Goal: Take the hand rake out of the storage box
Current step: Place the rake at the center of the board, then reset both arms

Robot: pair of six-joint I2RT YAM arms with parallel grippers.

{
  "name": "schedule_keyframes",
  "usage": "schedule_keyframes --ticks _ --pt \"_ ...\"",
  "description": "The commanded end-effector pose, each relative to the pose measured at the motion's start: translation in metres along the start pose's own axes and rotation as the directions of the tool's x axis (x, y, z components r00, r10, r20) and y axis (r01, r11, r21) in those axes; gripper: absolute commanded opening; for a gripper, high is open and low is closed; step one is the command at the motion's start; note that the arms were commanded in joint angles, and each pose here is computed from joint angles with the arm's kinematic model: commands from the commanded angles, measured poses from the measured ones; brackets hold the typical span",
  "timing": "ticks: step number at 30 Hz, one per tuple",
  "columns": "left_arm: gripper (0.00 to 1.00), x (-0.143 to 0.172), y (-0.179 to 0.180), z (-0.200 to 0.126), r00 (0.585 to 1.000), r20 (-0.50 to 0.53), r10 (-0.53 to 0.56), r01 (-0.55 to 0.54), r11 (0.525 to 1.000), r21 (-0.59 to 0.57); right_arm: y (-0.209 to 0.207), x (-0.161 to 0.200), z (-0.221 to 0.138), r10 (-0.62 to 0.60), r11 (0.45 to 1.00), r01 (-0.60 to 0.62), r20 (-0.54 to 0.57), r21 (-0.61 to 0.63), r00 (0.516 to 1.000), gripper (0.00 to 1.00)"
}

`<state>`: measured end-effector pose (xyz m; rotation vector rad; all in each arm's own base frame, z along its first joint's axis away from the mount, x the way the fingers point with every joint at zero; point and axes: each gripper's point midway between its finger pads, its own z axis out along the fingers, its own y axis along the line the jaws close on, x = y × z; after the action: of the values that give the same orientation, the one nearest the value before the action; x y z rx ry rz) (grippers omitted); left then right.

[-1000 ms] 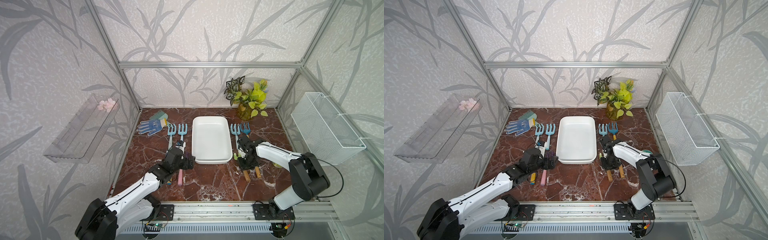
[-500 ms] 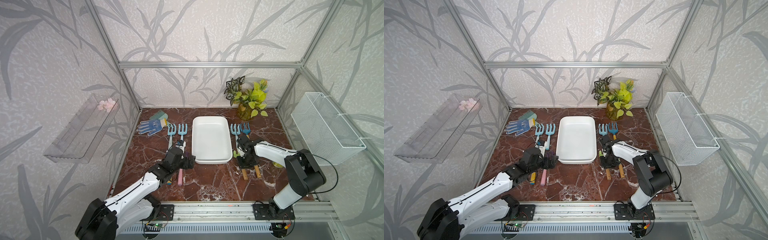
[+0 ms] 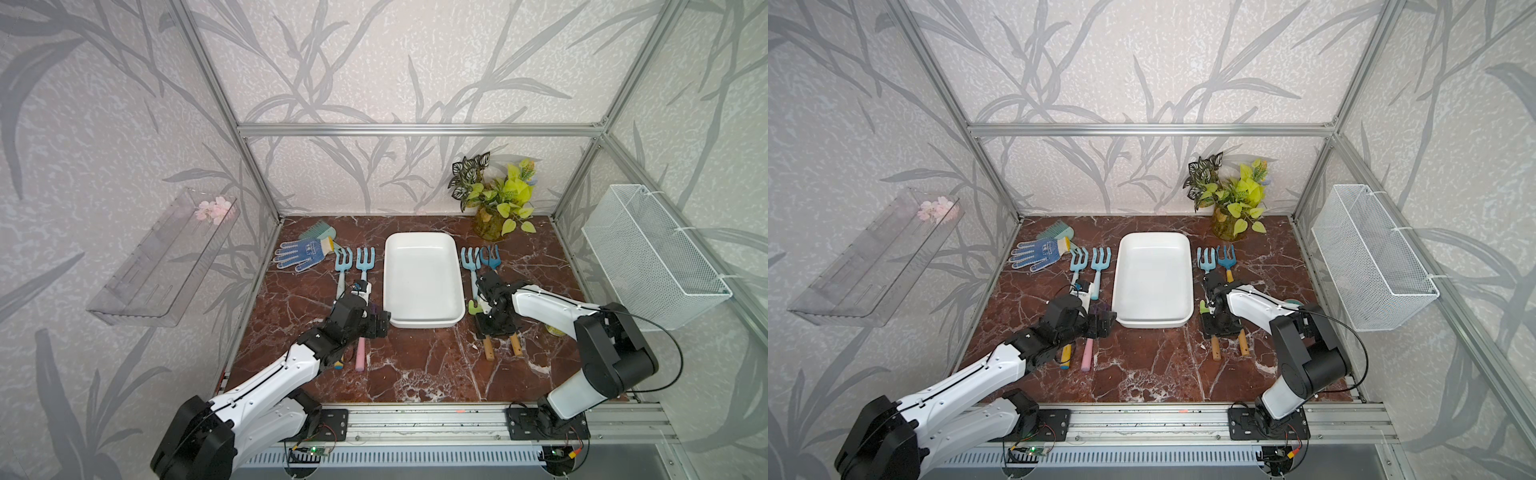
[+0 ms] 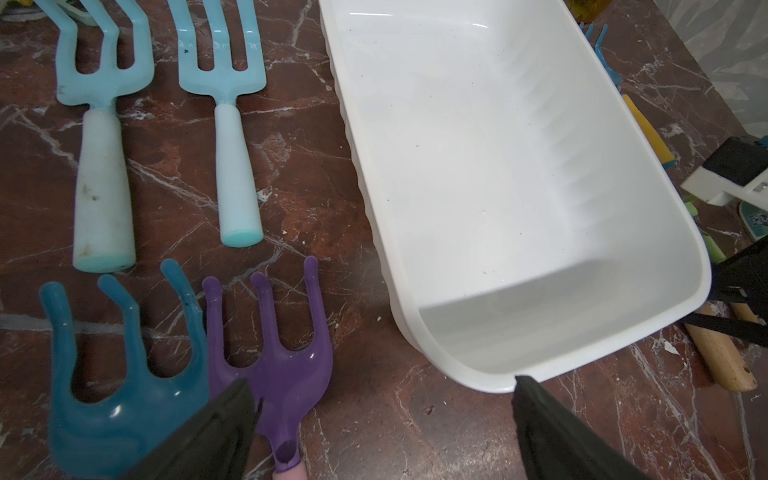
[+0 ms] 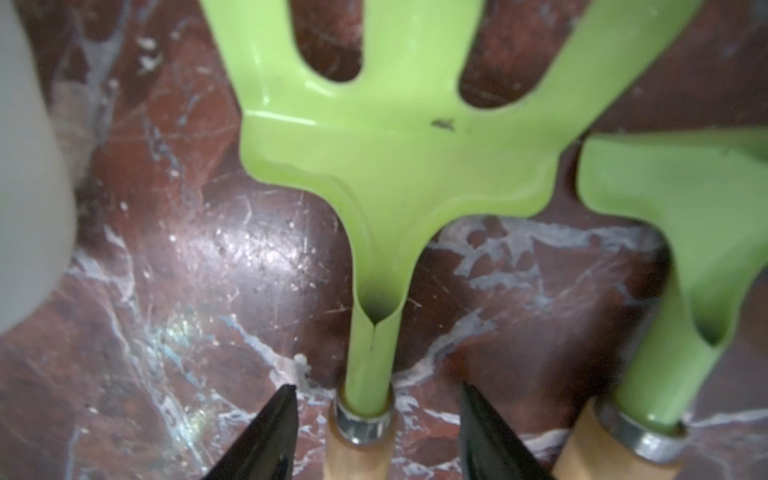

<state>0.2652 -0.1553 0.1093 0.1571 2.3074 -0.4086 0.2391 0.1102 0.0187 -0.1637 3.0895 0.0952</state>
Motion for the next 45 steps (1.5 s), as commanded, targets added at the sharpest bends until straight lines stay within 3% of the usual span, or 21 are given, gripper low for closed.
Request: schedule_keyframes --ticks 1,7,11,14,19,24,26,28,30,32,34,36,39,42,45 --pt "1.0 -0.019 0.008 -0.012 0.999 0.048 -0.021 0.024 0.998 -0.062 -0.009 -0.002 -0.025 0.002 0.999 -0.004 0.065 0.033 0.998 0.75" --pt "1.0 -0.047 0.043 -0.034 0.98 0.199 -0.016 0.066 0.967 -0.248 -0.019 -0.02 -0.079 -0.001 0.999 -0.007 0.266 0.032 0.964 0.87" --pt "1.0 -0.066 0.063 -0.043 0.95 0.299 0.09 0.028 0.929 -0.369 -0.023 -0.042 -0.107 0.017 1.0 -0.01 0.415 -0.019 0.91 0.95" --pt "1.0 -0.074 0.076 -0.039 0.944 0.286 0.164 -0.019 0.892 -0.451 -0.029 -0.06 -0.119 0.064 0.997 -0.038 0.488 -0.062 0.87 0.96" --pt "1.0 -0.092 0.095 -0.032 0.922 0.254 0.291 -0.098 0.812 -0.575 -0.045 -0.097 -0.131 0.029 0.999 -0.042 0.633 0.005 0.774 0.99" --pt "1.0 -0.097 0.137 -0.024 0.936 0.174 0.307 -0.117 0.735 -0.668 -0.064 -0.124 -0.134 -0.021 0.994 -0.062 0.732 0.087 0.681 0.99" --pt "1.0 -0.095 0.159 -0.021 0.941 0.2 0.273 -0.064 0.724 -0.687 -0.072 -0.131 -0.134 -0.087 0.986 -0.058 0.774 0.158 0.627 0.99" --pt "1.0 -0.1 0.173 -0.018 0.923 0.279 0.266 -0.007 0.736 -0.677 -0.081 -0.134 -0.13 -0.157 0.972 -0.063 0.825 0.227 0.543 0.99" --pt "1.0 -0.103 0.185 -0.012 0.909 0.319 0.269 0.024 0.729 -0.684 -0.087 -0.134 -0.131 -0.13 0.979 -0.085 0.895 0.183 0.427 0.99" --pt "1.0 -0.105 0.194 0.001 0.915 0.338 0.221 0.062 0.75 -0.659 -0.095 -0.133 -0.128 -0.064 0.989 -0.102 0.928 0.108 0.366 0.99" --pt "1.0 -0.097 0.198 0.017 0.928 0.303 0.217 0.036 0.757 -0.652 -0.106 -0.135 -0.118 -0.051 0.987 -0.124 0.921 0.107 0.385 0.99" --pt "1.0 -0.091 0.204 0.018 0.913 0.345 0.218 0.067 0.752 -0.655 -0.109 -0.138 -0.112 -0.055 0.985 -0.128 0.92 0.114 0.389 0.99" --pt "1.0 -0.084 0.211 0.016 0.907 0.391 0.154 0.118 0.8 -0.589 -0.11 -0.146 -0.105 -0.05 0.986 -0.129 0.932 0.103 0.36 0.99" --pt "0.99 -0.081 0.207 0.025 0.881 0.432 0.192 0.089 0.83 -0.551 -0.112 -0.152 -0.09 -0.044 0.987 -0.128 0.923 0.1 0.382 0.99" --pt "0.99 -0.078 0.202 0.028 0.91 0.378 0.171 0.06 0.847 -0.528 -0.104 -0.154 -0.082 -0.064 0.991 -0.082 0.916 0.104 0.396 0.99"
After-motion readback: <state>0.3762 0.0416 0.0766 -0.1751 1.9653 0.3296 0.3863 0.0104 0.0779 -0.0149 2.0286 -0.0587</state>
